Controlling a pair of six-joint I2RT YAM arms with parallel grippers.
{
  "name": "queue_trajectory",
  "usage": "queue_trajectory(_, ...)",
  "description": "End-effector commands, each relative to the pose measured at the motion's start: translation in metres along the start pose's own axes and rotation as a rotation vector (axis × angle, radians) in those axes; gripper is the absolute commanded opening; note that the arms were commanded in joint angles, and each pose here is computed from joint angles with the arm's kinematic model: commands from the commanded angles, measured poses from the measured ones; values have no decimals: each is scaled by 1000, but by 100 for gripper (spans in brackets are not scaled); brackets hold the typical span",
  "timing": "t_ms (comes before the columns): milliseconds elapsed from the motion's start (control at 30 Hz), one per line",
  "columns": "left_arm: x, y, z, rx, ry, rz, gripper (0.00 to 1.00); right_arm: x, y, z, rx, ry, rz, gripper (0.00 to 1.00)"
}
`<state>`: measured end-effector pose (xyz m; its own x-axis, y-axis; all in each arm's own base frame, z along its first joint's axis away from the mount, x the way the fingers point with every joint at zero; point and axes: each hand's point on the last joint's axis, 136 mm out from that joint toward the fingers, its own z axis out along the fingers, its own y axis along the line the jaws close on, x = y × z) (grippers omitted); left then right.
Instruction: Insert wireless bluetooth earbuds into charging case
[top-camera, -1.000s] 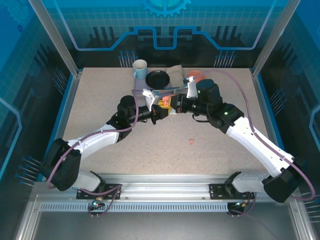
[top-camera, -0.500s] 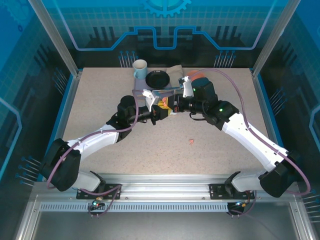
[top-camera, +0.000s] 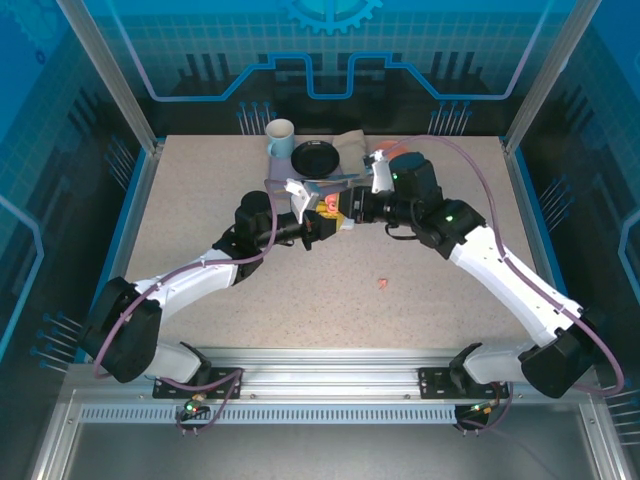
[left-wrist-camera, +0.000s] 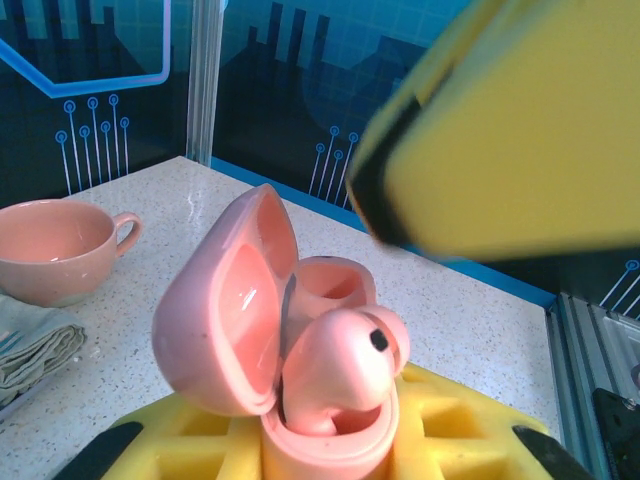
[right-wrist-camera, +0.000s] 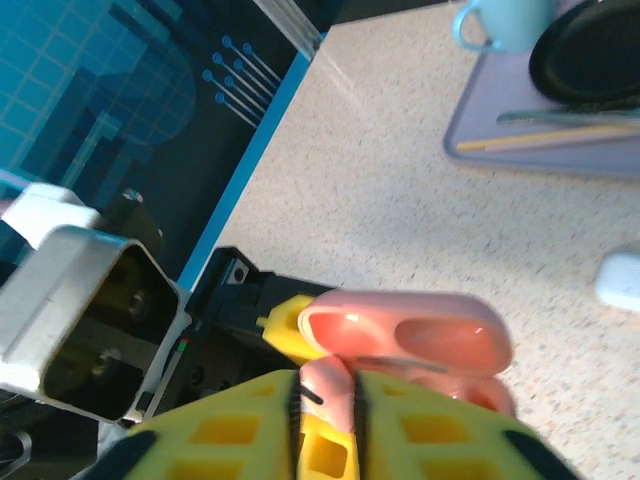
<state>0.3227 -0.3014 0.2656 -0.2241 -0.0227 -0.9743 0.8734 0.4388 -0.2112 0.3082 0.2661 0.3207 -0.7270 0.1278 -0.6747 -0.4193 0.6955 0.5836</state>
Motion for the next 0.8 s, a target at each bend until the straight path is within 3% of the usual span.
queue_trajectory(0,-12,-10,-5,22,-35,56,0,-21,7,-30,2,-73,-27,28)
queue_trajectory(100,-10,-9,-6,13,-37,58,0,-17,3,-34,14,-68,-17,34)
queue_trajectory(767,-16,-7,-7,8,-52,63,0,33,44,5,-137,105,29,33)
